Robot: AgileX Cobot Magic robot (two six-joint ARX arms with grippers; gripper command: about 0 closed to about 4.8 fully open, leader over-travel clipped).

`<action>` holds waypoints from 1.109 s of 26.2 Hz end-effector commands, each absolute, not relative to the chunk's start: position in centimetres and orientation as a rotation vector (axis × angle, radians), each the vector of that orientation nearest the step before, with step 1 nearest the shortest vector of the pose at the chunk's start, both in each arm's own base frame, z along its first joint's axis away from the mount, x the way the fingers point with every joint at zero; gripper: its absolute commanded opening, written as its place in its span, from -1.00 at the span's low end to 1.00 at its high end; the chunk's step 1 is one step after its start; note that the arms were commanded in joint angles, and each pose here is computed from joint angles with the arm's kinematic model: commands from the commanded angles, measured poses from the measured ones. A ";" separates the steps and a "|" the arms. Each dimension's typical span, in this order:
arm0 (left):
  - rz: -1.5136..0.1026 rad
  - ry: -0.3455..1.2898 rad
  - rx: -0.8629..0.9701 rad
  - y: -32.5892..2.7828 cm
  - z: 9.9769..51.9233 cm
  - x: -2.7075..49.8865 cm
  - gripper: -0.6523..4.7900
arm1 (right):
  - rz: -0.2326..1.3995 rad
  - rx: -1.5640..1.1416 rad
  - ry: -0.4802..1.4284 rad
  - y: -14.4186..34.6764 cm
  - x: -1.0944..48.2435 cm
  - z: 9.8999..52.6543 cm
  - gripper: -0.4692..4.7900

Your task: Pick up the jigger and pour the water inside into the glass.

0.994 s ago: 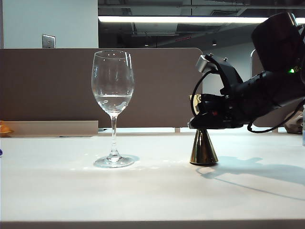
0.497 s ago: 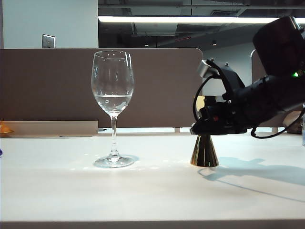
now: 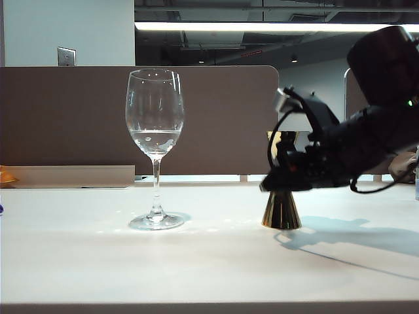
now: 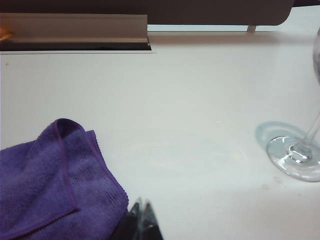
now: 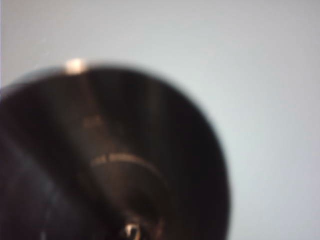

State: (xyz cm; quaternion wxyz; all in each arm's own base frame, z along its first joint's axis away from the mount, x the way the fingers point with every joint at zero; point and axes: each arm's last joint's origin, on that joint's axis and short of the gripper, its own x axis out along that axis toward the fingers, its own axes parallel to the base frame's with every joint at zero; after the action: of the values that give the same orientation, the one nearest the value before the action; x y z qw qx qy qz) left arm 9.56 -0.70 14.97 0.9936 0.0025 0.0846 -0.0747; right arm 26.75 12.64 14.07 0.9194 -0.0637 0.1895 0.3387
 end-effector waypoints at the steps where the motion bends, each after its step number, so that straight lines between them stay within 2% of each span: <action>1: -0.152 0.168 0.012 -0.7 14.9 9.6 -0.78 | 0.687 -0.130 0.357 12.6 26.8 14.8 0.26; 3: -0.152 0.167 0.012 -0.7 14.9 9.6 -0.78 | 0.665 -0.135 0.369 12.5 26.6 15.0 0.29; 8: -0.152 0.168 0.012 -0.7 14.9 9.6 -0.78 | 0.603 -0.153 0.412 12.1 26.2 15.5 0.86; 24: -0.152 0.167 0.012 -0.7 14.9 9.6 -0.78 | 0.569 -0.143 0.420 8.9 19.1 17.6 0.85; 27: -0.152 0.167 0.012 -0.7 14.9 9.6 -0.78 | 0.513 -0.137 0.401 8.3 18.1 18.1 0.66; 29: -0.152 0.168 0.012 -0.7 14.9 9.6 -0.78 | 0.480 -0.138 0.361 7.9 17.5 18.6 0.46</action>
State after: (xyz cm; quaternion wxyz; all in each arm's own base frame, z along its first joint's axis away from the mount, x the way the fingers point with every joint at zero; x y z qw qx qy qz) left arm 9.56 -0.70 14.97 0.9936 0.0025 0.0846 -0.0745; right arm 17.74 8.11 18.22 0.9464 -0.0696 0.1901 0.2515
